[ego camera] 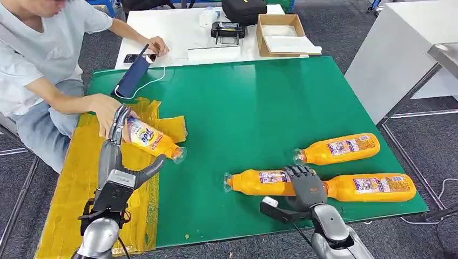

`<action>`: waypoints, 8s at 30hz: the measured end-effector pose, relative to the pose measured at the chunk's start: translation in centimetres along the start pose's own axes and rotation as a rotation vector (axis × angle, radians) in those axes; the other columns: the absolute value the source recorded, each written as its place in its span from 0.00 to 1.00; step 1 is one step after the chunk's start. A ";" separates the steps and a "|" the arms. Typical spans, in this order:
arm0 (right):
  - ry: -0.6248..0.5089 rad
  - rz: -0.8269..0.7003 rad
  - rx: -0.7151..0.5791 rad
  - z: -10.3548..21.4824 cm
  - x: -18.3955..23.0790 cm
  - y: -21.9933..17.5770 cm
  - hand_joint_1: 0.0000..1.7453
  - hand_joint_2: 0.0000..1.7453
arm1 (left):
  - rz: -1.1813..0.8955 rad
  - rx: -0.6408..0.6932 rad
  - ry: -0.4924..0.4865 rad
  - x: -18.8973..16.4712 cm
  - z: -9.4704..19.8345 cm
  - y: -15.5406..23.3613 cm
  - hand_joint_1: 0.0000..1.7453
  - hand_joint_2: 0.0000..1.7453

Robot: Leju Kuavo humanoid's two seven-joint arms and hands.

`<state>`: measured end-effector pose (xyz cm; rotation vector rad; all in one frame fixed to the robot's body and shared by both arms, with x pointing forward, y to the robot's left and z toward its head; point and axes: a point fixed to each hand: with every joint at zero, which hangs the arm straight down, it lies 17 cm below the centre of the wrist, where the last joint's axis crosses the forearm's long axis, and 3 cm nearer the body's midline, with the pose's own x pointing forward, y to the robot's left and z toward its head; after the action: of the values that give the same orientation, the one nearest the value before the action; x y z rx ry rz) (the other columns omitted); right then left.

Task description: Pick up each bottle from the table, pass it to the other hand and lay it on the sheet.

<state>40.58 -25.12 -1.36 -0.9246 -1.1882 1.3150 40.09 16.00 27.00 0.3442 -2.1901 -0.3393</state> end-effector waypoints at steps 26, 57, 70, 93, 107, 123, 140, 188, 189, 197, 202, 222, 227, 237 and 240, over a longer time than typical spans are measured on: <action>-0.073 -0.310 -0.281 1.6 3.2 -4.8 1.00 1.00 | 0.389 -0.256 0.081 0.9 2.4 -5.3 0.00 1.00; -0.247 -0.998 -0.671 3.7 8.4 -17.6 1.00 1.00 | 0.745 -0.491 0.172 2.5 4.8 -11.0 0.00 1.00; -0.282 -1.019 -0.656 3.6 10.0 -17.8 1.00 1.00 | 0.749 -0.507 0.169 2.8 4.8 -11.6 0.00 1.00; -0.547 -1.101 -0.338 1.3 25.0 -15.1 1.00 1.00 | 0.796 -0.553 0.124 4.6 2.7 -12.6 0.00 1.00; -0.641 -1.031 -0.180 1.4 30.4 -12.1 1.00 1.00 | 0.830 -0.583 0.127 4.8 2.2 -13.4 0.00 1.00; -0.644 -0.998 -0.174 1.0 30.8 -11.7 1.00 1.00 | 0.884 -0.546 0.138 4.6 1.7 -12.8 1.00 1.00; -0.642 -1.003 -0.162 1.0 30.9 -11.3 0.96 1.00 | 0.894 -0.526 0.150 4.3 1.5 -12.5 1.00 1.00; -0.631 -0.960 -1.029 12.4 13.7 -32.3 0.00 1.00 | -1.037 -0.628 -0.005 -11.0 -5.5 -10.4 1.00 1.00; -0.627 -0.956 -1.034 12.5 13.6 -32.4 0.00 1.00 | -1.059 -0.633 0.009 -11.7 -5.5 -10.1 1.00 1.00; -0.614 -0.919 -1.081 13.3 13.3 -33.1 0.00 1.00 | -1.155 -0.699 0.130 -17.1 -4.8 -8.4 1.00 1.00; -0.603 -0.913 -1.070 13.1 13.4 -33.0 0.00 1.00 | -1.203 -0.755 0.260 -21.1 -3.2 -6.9 1.00 1.00; -0.638 -0.924 -1.018 12.0 14.8 -32.8 0.00 1.00 | -1.172 -0.824 0.464 -27.2 0.8 -4.6 0.00 1.00; -0.641 -0.928 -1.003 11.9 15.0 -32.5 0.00 1.00 | -1.098 -0.765 0.454 -26.3 -0.2 -5.3 0.00 1.00; -0.646 -0.900 -0.971 11.5 15.4 -32.0 0.00 1.00 | -0.959 -0.579 0.394 -23.1 -2.8 -5.6 0.00 1.00; -0.646 -0.854 -0.948 11.4 15.8 -31.5 0.00 1.00 | -0.936 -0.371 0.265 -19.2 -4.8 -4.3 0.00 1.00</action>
<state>34.37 -13.66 33.33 -0.4480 -2.4605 0.2751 55.69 18.44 14.33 1.1201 -1.5372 -1.1142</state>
